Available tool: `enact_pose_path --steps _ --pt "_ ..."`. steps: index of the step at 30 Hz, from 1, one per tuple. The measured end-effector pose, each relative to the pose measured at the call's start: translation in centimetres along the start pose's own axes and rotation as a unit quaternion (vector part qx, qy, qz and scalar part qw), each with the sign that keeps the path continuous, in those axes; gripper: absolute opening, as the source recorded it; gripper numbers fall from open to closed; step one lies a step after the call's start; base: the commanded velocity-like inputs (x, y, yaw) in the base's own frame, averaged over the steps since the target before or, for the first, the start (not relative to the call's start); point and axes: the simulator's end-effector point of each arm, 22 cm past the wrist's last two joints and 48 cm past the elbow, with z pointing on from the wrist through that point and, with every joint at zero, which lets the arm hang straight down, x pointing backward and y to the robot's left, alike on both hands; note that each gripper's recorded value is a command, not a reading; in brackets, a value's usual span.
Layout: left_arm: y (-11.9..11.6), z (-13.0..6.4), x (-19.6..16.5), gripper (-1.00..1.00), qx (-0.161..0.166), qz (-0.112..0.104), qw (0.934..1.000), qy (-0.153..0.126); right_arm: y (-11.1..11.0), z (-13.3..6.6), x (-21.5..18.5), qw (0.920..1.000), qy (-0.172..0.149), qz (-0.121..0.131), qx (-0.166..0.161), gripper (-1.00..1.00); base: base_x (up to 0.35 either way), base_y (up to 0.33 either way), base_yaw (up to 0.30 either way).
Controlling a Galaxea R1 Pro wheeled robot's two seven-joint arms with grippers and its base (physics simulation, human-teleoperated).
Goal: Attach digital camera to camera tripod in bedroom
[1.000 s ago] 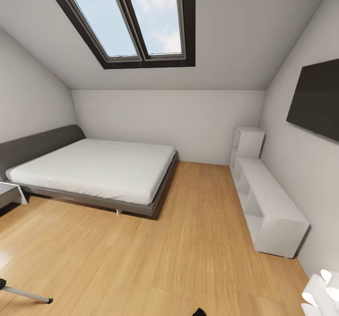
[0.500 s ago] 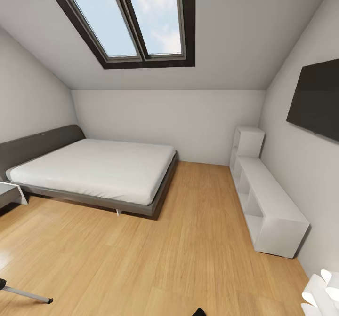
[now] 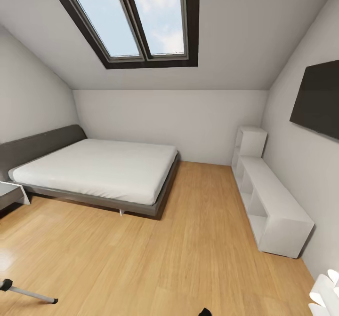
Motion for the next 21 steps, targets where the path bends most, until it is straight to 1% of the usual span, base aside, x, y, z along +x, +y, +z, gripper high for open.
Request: enact_pose_path --steps 21 --pt "0.00 0.00 -0.01 1.00 0.000 -0.003 1.0000 0.000 0.01 -0.01 0.03 1.0000 0.000 -0.001 0.000 1.00 0.000 0.317 0.000"
